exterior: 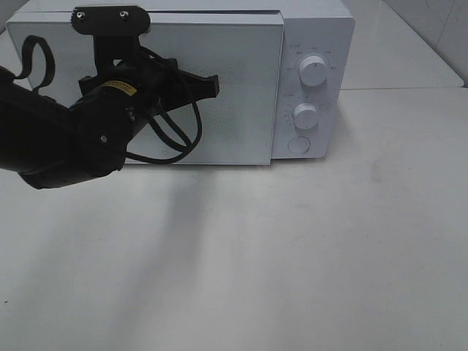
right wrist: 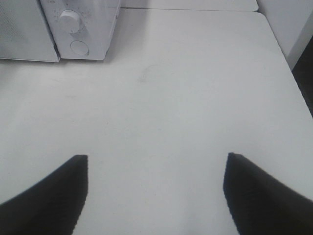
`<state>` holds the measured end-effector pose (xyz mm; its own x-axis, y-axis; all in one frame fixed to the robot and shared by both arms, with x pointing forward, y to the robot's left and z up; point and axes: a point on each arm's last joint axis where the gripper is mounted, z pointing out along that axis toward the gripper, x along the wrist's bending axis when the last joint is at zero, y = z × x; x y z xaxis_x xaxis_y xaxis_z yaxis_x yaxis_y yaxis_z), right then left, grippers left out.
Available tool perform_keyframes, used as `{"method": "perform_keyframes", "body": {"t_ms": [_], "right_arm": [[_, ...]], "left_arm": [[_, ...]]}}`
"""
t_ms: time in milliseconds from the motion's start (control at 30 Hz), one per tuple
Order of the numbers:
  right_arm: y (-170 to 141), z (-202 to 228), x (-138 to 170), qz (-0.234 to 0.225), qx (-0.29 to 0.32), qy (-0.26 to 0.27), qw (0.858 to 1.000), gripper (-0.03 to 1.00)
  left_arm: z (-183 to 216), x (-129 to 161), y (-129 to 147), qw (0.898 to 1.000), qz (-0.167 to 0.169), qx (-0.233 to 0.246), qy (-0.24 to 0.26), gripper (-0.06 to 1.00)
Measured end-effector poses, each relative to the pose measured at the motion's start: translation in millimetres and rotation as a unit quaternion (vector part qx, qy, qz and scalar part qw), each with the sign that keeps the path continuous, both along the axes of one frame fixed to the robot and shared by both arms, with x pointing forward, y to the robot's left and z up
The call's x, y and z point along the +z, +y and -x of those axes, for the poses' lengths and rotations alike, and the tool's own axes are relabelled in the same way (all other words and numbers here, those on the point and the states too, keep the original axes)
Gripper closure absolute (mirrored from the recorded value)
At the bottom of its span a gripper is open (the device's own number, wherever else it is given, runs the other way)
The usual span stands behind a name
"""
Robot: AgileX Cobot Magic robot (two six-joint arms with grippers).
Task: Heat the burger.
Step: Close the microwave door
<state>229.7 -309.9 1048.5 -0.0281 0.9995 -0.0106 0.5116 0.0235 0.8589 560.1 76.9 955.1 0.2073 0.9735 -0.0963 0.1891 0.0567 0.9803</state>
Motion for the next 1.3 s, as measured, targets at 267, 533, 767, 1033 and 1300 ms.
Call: {"method": "perform_keyframes", "body": {"t_ms": [267,533,767,1033,1300], "right_arm": [[0.0,0.0,0.0,0.0,0.0,0.0,1.0,0.23],[0.0,0.0,0.0,0.0,0.0,0.0,1.0,0.23],[0.0,0.0,0.0,0.0,0.0,0.0,1.0,0.23],[0.0,0.0,0.0,0.0,0.0,0.0,1.0,0.23],[0.0,0.0,0.0,0.0,0.0,0.0,1.0,0.23]], "left_arm": [[-9.0,-2.1,-8.5,1.0,-0.001,0.001,0.012,0.94],[-12.8,-2.8,-18.7,0.999,-0.016,-0.029,0.042,0.94],[-6.0,3.3,-23.1,0.998,-0.022,-0.038,0.034,0.94],[19.0,-4.1,-24.4,0.997,-0.031,-0.049,0.05,0.94],[42.8,-9.3,-27.6,0.978,-0.043,-0.122,0.163,0.57]]}}
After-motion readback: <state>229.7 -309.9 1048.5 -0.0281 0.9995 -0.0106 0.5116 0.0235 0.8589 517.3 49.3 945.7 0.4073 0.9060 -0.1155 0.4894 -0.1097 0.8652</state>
